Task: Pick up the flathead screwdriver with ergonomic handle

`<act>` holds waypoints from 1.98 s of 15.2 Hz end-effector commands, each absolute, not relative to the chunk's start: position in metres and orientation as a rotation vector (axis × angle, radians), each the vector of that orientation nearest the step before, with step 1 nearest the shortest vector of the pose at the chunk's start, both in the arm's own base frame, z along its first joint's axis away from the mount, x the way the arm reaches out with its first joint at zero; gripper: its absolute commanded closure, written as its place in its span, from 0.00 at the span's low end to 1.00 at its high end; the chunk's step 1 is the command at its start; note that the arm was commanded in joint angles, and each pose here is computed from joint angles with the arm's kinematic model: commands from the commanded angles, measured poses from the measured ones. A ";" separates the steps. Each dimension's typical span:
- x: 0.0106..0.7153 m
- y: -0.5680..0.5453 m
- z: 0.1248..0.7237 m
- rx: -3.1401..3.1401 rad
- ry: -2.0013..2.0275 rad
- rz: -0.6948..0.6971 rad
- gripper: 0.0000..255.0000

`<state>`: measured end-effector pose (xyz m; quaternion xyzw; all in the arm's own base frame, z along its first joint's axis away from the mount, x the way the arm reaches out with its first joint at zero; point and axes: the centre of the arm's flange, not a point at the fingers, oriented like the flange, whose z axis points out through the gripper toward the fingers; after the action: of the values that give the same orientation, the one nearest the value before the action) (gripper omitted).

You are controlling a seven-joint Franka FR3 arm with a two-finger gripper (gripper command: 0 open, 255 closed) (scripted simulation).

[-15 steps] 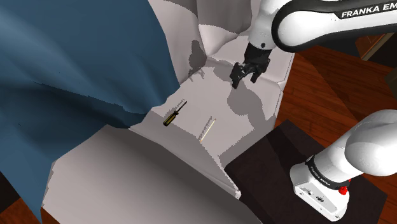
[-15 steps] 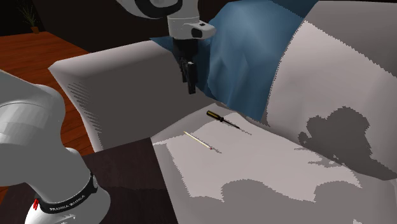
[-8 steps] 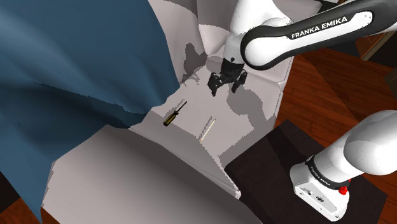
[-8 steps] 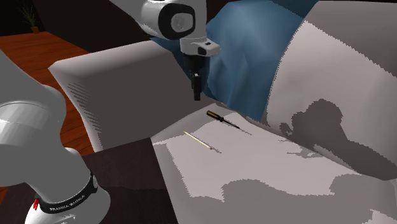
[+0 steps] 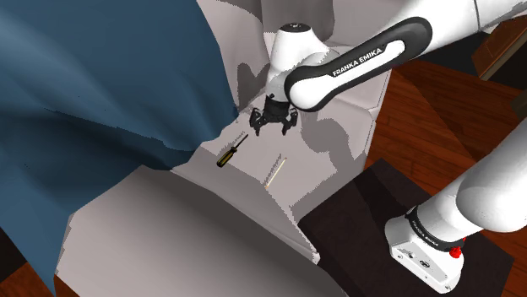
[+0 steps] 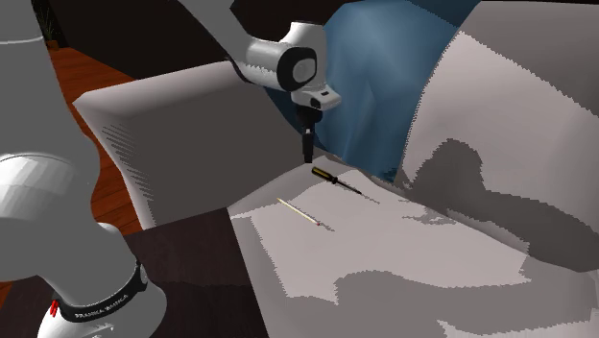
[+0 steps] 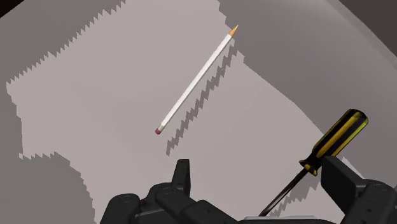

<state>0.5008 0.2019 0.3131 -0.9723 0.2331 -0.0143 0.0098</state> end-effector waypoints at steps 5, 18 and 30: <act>0.551 0.228 0.258 -2.966 0.928 -0.041 0.00; 0.642 0.258 0.157 -2.824 1.241 -0.034 0.00; 0.641 0.257 0.128 -2.824 1.241 -0.034 1.00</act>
<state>0.6409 0.2561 0.1294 -0.9149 0.4027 -0.0103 0.0263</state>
